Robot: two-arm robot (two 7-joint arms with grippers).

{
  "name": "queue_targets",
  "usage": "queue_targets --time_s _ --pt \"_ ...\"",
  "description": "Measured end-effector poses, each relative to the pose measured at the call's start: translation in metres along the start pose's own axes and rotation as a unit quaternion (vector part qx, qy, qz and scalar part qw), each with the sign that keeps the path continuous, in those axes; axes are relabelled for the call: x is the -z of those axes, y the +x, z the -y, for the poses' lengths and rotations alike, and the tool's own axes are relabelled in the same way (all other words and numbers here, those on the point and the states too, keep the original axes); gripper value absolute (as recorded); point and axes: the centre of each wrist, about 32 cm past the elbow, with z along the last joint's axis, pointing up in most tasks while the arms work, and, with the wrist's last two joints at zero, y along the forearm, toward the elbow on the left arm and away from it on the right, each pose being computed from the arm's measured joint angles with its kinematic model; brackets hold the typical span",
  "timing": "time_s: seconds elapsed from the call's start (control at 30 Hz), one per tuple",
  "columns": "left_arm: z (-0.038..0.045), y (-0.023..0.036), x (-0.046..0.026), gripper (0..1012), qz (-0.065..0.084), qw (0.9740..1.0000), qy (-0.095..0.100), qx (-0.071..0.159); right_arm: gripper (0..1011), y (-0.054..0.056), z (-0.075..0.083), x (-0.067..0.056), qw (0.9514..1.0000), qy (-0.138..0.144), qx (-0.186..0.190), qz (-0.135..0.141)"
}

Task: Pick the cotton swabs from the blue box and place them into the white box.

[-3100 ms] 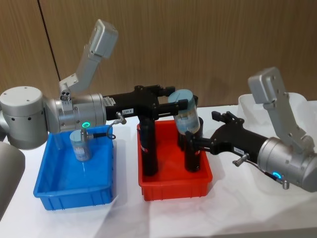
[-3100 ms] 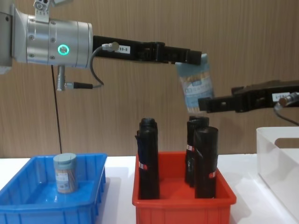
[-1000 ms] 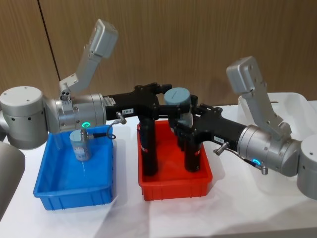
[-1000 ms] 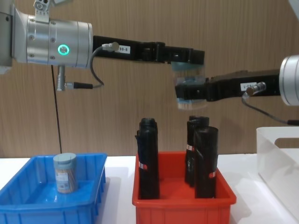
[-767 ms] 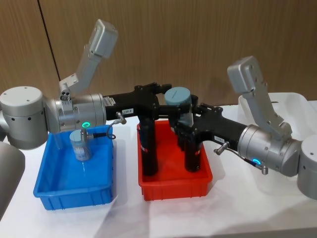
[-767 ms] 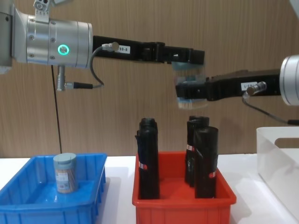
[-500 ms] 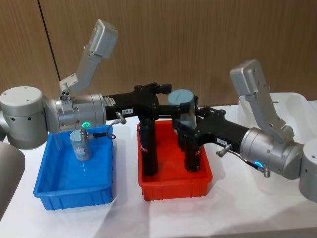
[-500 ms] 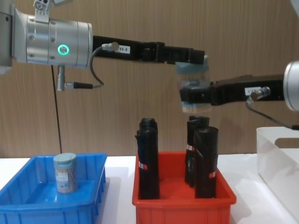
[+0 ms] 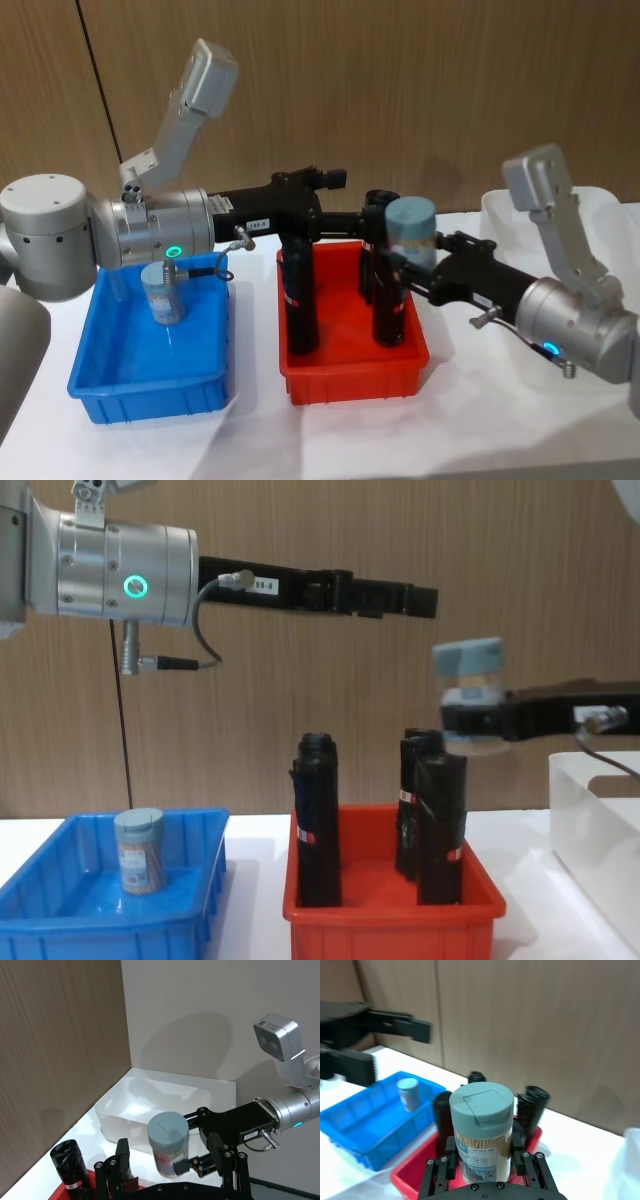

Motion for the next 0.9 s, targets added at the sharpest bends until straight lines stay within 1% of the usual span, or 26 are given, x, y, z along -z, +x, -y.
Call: queue_targets --time_s 0.1,0.13,0.2,0.27,0.3,0.4,0.5,0.53,0.57,0.6,0.7,0.73,0.9 --pt "0.0000 0.0000 0.0000 1000 0.000 1.0000 0.000 0.000 629 0.004 0.004 0.004 0.9998 -0.004 0.018 -0.003" --pt "0.0000 0.0000 0.0000 1000 0.000 1.0000 0.000 0.000 628 0.004 0.004 0.004 0.9998 -0.004 0.018 -0.003" --pt "0.0000 0.0000 0.0000 1000 0.000 1.0000 0.000 0.000 628 0.009 0.008 0.008 0.9992 -0.007 0.039 -0.005" --pt "0.0000 0.0000 0.0000 1000 0.000 1.0000 0.000 0.000 628 0.012 0.010 0.010 0.9987 -0.009 0.049 -0.006" --pt "0.0000 0.0000 0.0000 1000 0.000 1.0000 0.000 0.000 628 0.015 0.012 0.011 0.9980 -0.010 0.062 -0.006" --pt "0.0000 0.0000 0.0000 1000 0.000 1.0000 0.000 0.000 628 0.019 0.014 0.013 0.9968 -0.012 0.079 -0.005" --pt "0.0000 0.0000 0.0000 1000 0.000 1.0000 0.000 0.000 628 0.027 0.018 0.016 0.9942 -0.014 0.106 -0.003" --pt "0.0000 0.0000 0.0000 999 0.000 1.0000 0.000 0.000 628 0.027 0.018 0.016 0.9942 -0.014 0.106 -0.003" --pt "0.0000 0.0000 0.0000 1000 0.000 1.0000 0.000 0.000 628 0.030 0.019 0.018 0.9929 -0.015 0.118 -0.002" --pt "0.0000 0.0000 0.0000 1000 0.000 1.0000 0.000 0.000 628 0.032 0.020 0.018 0.9924 -0.016 0.122 -0.001" --pt "0.0000 0.0000 0.0000 1000 0.000 1.0000 0.000 0.000 628 0.042 0.021 0.021 0.9884 -0.020 0.151 0.005" --pt "0.0000 0.0000 0.0000 1000 0.000 1.0000 0.000 0.000 628 0.042 0.021 0.021 0.9884 -0.020 0.151 0.005" --pt "0.0000 0.0000 0.0000 1000 0.000 1.0000 0.000 0.000 628 0.054 0.021 0.024 0.9832 -0.027 0.180 0.012"
